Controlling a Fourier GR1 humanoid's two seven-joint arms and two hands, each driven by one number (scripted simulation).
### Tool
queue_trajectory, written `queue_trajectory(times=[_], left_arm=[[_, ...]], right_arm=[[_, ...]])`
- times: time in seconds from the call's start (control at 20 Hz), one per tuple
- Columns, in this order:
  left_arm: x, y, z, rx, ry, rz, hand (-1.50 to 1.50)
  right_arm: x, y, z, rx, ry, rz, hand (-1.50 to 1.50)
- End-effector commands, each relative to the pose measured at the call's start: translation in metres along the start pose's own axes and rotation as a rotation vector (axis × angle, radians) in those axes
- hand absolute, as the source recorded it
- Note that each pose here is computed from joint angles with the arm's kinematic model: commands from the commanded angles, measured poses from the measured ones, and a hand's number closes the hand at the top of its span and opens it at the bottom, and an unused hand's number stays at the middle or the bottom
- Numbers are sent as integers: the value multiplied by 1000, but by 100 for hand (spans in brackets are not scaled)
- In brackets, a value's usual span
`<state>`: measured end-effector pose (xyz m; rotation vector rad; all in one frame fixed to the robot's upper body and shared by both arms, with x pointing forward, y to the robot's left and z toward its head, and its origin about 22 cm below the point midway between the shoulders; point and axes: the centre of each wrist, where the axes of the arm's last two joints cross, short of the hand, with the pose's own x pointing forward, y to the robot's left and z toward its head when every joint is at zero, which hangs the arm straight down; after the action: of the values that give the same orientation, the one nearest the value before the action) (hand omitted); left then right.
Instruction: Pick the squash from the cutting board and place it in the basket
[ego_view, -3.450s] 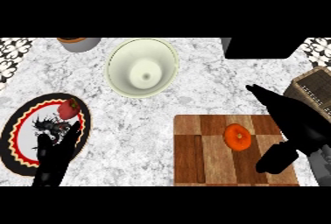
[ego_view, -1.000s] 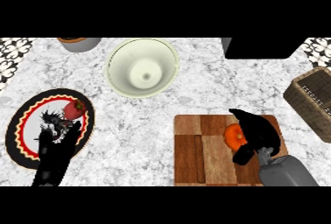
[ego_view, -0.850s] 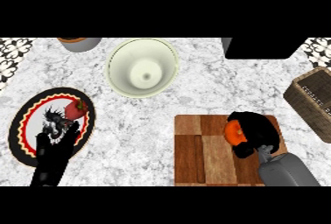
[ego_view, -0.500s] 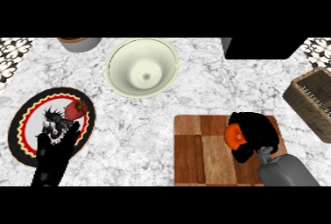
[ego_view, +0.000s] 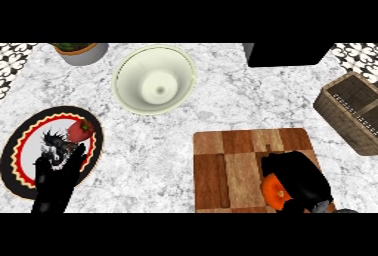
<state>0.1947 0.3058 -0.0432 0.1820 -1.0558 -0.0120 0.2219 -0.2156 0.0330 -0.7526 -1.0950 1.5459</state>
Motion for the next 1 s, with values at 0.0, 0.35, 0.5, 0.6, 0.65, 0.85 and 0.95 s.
queue_trajectory(times=[0.0,0.35,0.5,0.6,0.65,0.85,0.95], left_arm=[[-15,8,6,44,79,30,0],[-21,10,15,71,67,64,0],[-20,10,15,65,72,60,0],[-18,9,18,65,58,53,0],[-21,10,20,60,61,52,0],[-18,10,21,45,59,24,0],[-14,9,15,35,63,43,0]], right_arm=[[7,-5,56,-4,-296,79,150],[15,-29,108,-255,-423,-532,150],[12,-59,135,-416,-481,-639,150],[8,-76,156,-477,-487,-660,150],[4,-78,162,-496,-463,-692,150],[-9,-96,176,-544,-395,-718,150],[-26,-108,177,-592,-344,-690,150]])
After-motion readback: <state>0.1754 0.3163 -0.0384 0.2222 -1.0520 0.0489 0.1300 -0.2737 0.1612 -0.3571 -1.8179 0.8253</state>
